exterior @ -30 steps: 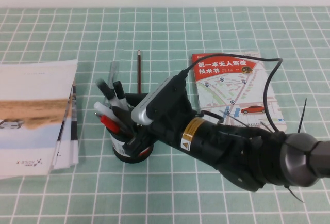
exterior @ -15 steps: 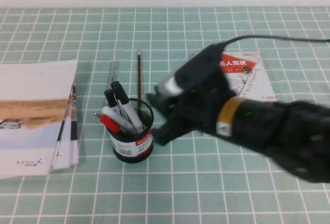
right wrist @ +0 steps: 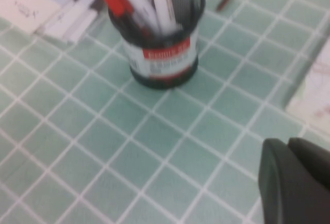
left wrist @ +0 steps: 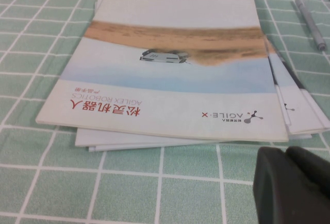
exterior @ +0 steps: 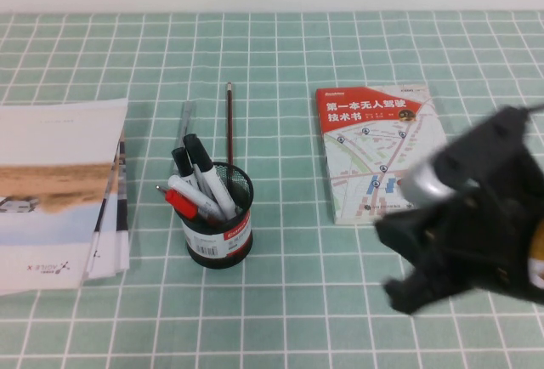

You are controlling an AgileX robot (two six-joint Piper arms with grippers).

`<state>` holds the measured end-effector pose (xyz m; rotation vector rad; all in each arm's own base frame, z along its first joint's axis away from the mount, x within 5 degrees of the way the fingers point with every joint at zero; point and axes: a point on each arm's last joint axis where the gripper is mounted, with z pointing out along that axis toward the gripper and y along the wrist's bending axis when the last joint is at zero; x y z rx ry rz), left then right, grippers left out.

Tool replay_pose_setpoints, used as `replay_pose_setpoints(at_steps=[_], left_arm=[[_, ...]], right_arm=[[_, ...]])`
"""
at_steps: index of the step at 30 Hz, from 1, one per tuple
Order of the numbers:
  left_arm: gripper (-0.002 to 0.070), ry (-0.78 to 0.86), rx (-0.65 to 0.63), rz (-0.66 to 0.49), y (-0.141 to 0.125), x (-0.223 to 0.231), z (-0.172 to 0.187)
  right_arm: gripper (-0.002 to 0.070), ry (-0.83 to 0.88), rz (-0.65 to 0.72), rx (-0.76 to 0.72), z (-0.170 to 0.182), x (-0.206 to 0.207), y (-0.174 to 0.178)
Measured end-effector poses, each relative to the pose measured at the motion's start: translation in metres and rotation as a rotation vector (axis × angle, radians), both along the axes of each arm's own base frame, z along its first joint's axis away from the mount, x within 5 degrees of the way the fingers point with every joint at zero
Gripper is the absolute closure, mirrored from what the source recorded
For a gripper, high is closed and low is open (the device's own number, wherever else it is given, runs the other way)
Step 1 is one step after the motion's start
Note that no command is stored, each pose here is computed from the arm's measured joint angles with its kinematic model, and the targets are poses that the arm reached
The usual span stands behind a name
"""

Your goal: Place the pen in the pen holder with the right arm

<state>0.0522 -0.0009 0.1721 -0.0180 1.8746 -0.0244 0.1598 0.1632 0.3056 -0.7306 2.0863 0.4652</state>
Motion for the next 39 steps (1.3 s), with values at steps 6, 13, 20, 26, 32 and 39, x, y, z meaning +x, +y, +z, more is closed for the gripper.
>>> replay_pose_setpoints(at_steps=[6,13,20,26,32,39], left_arm=[[0.0679,0.0,0.0,0.0,0.0,0.0,0.0],[0.0679,0.0,0.0,0.0,0.0,0.0,0.0],[0.0679,0.0,0.0,0.0,0.0,0.0,0.0],[0.0679,0.0,0.0,0.0,0.0,0.0,0.0],[0.0679,0.0,0.0,0.0,0.0,0.0,0.0],[0.0679,0.0,0.0,0.0,0.0,0.0,0.0]], right_arm=[[0.0694,-0.007,0.001,-0.025,-0.003,-0.017,-0.02],[0.0695,-0.045,0.026,-0.075,-0.022,-0.021,-0.026],[0.0695,-0.066,-0.087,-0.029,-0.048,-0.026,-0.06],[0.0695,-0.149,-0.354,0.058,-0.082,-0.047,-0.117],[0.0695,-0.218,-0.606,0.153,-0.119,-0.08,-0.15],[0.0695,-0.343,-0.681,0.213,-0.122,-0.096,-0.159]])
